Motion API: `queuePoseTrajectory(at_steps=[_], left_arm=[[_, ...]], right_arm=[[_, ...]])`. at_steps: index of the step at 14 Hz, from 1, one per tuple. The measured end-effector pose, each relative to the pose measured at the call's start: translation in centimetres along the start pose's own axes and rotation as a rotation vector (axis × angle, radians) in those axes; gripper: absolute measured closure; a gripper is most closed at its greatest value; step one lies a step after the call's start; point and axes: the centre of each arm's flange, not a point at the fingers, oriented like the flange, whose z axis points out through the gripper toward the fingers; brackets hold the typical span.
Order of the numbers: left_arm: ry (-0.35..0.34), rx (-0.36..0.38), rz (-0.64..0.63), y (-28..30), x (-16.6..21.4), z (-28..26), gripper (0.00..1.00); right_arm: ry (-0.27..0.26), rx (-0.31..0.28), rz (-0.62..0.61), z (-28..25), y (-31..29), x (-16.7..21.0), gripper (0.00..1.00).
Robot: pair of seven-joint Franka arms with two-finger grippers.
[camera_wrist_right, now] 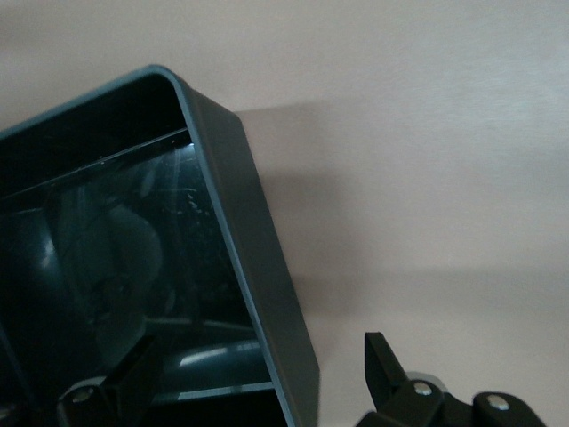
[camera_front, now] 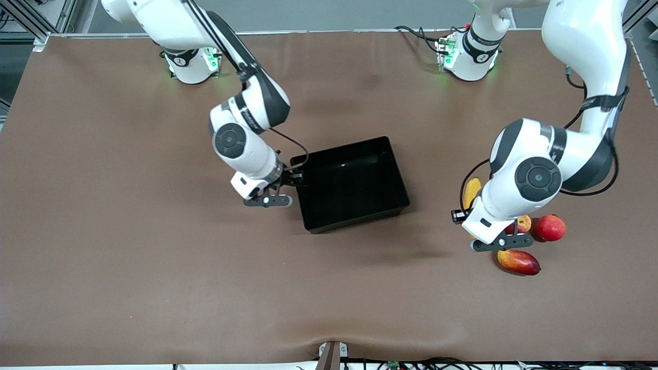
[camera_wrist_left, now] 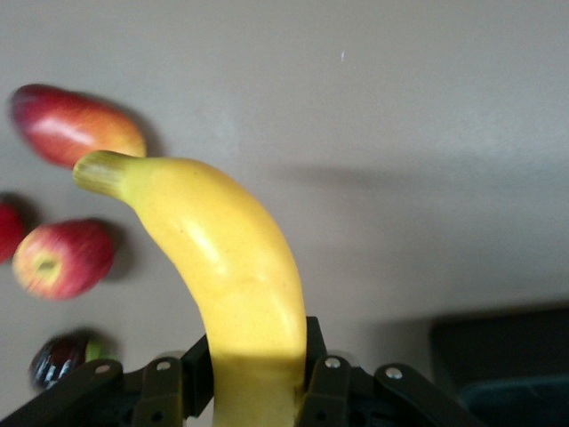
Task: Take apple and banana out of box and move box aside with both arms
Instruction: 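Carry the banana beside the fruits while the right gripper grips the tray, then release the banana with the left gripper while the right gripper drags the tray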
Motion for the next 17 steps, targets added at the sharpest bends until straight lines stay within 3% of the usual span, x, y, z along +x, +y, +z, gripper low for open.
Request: queuePoseTrajectory(at_steps=[2,5,9,11,13,17], left_arm=[[-0.004,-0.004,0.079,-1.4,-1.0,4.1,0.63],[0.034,0.060,0.218,-3.1,-2.3,8.2,0.63],[0.082,0.014,0.250,-6.1,-3.8,13.6,0.63],[0.087,-0.006,0.248,-7.1,-4.2,15.7,0.63],[0.094,-0.020,0.241,-7.5,-4.2,16.4,0.63],[0.149,-0.013,0.221,-8.3,-2.7,13.6,0.28]], right_arm=[[0.018,-0.036,-0.039,2.2,-0.9,-0.5,0.19],[0.041,-0.057,-0.056,2.3,-0.9,0.2,0.52],[0.054,-0.052,-0.053,1.4,-1.0,0.9,0.92],[0.058,-0.049,-0.016,1.0,-1.2,1.1,0.93],[0.020,-0.068,0.024,-0.2,-1.6,1.6,0.94],[-0.071,-0.119,0.096,-6.8,-1.1,3.9,0.94]])
